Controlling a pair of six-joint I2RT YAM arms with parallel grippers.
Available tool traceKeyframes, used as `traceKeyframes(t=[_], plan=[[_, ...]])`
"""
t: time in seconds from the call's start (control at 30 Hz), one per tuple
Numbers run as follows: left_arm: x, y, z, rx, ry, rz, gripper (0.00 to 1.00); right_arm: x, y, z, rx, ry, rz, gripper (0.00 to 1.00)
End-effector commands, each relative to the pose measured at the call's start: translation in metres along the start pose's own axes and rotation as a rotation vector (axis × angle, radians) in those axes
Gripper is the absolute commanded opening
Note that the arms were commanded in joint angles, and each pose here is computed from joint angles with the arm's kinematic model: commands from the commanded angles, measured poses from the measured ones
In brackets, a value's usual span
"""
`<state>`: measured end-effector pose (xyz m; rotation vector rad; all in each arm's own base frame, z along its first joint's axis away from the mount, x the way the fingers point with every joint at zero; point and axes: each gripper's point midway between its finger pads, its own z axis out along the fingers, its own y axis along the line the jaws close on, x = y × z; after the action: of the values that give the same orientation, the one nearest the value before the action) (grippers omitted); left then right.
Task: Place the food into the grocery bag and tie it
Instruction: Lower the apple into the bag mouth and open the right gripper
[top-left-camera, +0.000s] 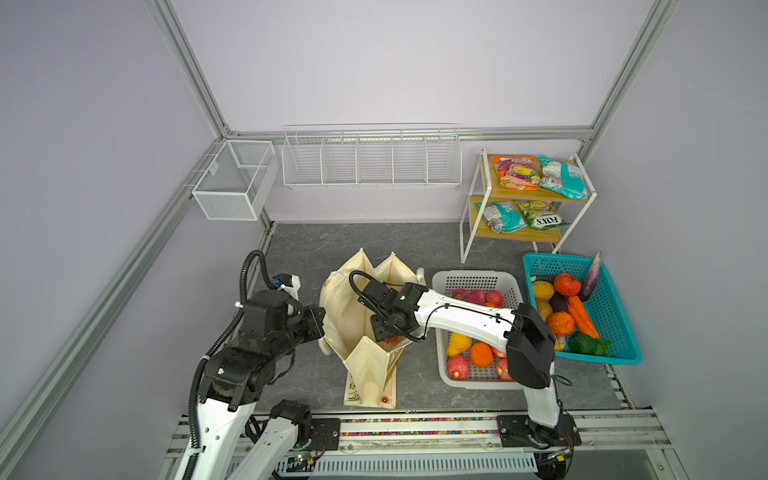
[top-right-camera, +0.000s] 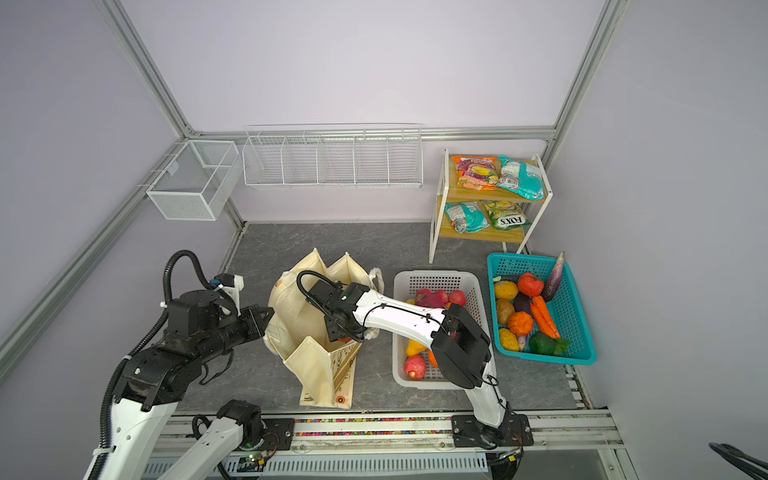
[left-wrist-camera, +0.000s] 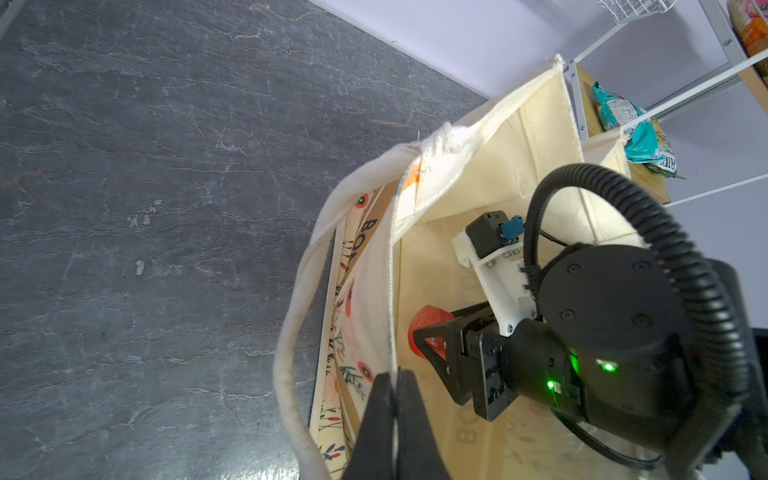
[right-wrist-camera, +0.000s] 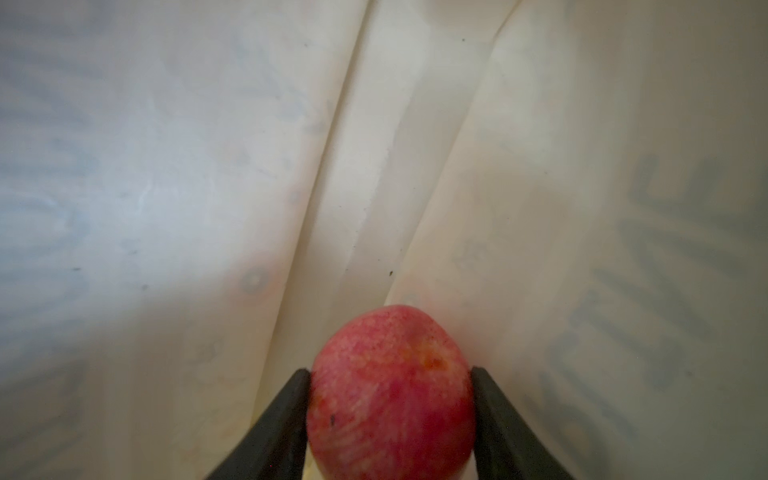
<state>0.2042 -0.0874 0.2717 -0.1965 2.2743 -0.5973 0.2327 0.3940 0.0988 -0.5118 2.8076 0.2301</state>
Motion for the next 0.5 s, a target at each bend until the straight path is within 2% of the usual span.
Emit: traceKeyframes(t=[0.0,0.23,0.47], plan=[[0.002,0.007,0.002,-0.027,-0.004,-0.012,0.00,0.002,-0.008,0.013,0.039,0.005,-0.013,0.59],[0.002,0.007,0.001,-0.025,-0.010,-0.016,0.00,0.004,-0.005,0.021,0.030,0.024,-0.011,0.75],[0.003,0.006,0.003,-0.021,-0.004,-0.014,0.00,-0.003,-0.001,0.008,0.019,0.000,-0.032,0.88]])
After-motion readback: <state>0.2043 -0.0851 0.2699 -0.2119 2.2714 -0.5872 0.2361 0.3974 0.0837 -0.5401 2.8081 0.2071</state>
